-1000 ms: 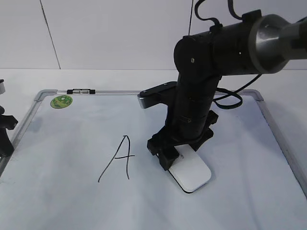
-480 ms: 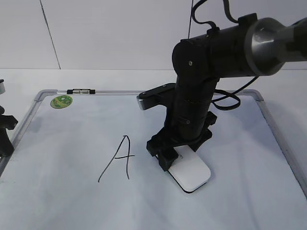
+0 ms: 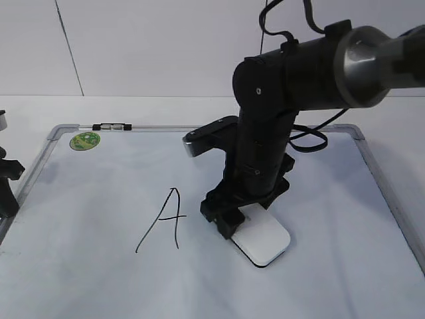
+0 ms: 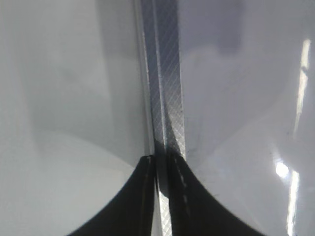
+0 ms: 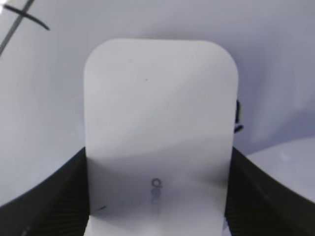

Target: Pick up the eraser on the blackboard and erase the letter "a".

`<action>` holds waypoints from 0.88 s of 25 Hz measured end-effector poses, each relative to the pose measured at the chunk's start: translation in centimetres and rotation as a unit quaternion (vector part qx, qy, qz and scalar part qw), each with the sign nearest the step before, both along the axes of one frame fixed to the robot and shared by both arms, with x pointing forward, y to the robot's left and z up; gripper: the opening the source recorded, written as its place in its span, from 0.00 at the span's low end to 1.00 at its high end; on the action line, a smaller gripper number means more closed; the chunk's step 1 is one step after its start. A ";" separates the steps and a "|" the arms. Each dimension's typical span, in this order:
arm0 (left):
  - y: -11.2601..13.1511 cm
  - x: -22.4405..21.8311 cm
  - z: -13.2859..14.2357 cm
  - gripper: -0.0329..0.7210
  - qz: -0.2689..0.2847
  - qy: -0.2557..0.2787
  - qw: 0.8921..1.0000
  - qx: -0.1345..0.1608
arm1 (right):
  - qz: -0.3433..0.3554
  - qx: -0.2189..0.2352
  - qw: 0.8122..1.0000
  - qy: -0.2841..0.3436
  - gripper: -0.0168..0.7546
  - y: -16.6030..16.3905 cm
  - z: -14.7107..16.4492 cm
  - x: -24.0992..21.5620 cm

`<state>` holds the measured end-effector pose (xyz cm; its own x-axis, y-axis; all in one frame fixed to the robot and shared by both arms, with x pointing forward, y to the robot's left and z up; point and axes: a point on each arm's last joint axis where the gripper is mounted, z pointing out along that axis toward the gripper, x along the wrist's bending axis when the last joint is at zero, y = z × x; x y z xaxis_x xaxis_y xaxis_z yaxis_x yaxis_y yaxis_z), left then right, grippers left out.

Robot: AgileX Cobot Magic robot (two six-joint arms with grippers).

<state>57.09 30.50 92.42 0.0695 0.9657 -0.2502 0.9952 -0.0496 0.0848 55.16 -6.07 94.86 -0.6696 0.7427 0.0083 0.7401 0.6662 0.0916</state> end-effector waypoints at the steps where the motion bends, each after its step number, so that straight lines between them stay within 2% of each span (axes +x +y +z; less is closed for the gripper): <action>1: 0.0 0.0 0.0 0.11 0.000 0.000 1.000 0.000 | 0.010 -0.002 1.000 -0.003 0.74 0.3 0.0 -0.2; 5: 0.0 0.0 0.0 0.11 -0.001 0.000 1.000 0.001 | 0.048 -0.001 0.999 -0.007 0.74 2.3 -0.1 -1.8; 9: 0.0 0.0 0.0 0.11 -0.001 0.000 1.000 0.001 | 0.050 -0.003 0.999 -0.011 0.74 2.4 -0.1 -1.8; 12: 0.0 0.0 0.0 0.11 -0.001 0.000 1.000 0.001 | 0.022 -0.003 1.000 -0.010 0.74 1.3 -0.1 -0.8; 19: 0.0 0.0 0.0 0.11 -0.001 0.000 1.000 0.001 | -0.071 -0.001 0.997 -0.012 0.74 -4.1 -0.1 3.1; 22: 0.0 0.0 0.0 0.11 -0.001 -0.001 1.000 0.001 | -0.073 -0.001 0.997 -0.012 0.74 -4.3 -0.1 3.1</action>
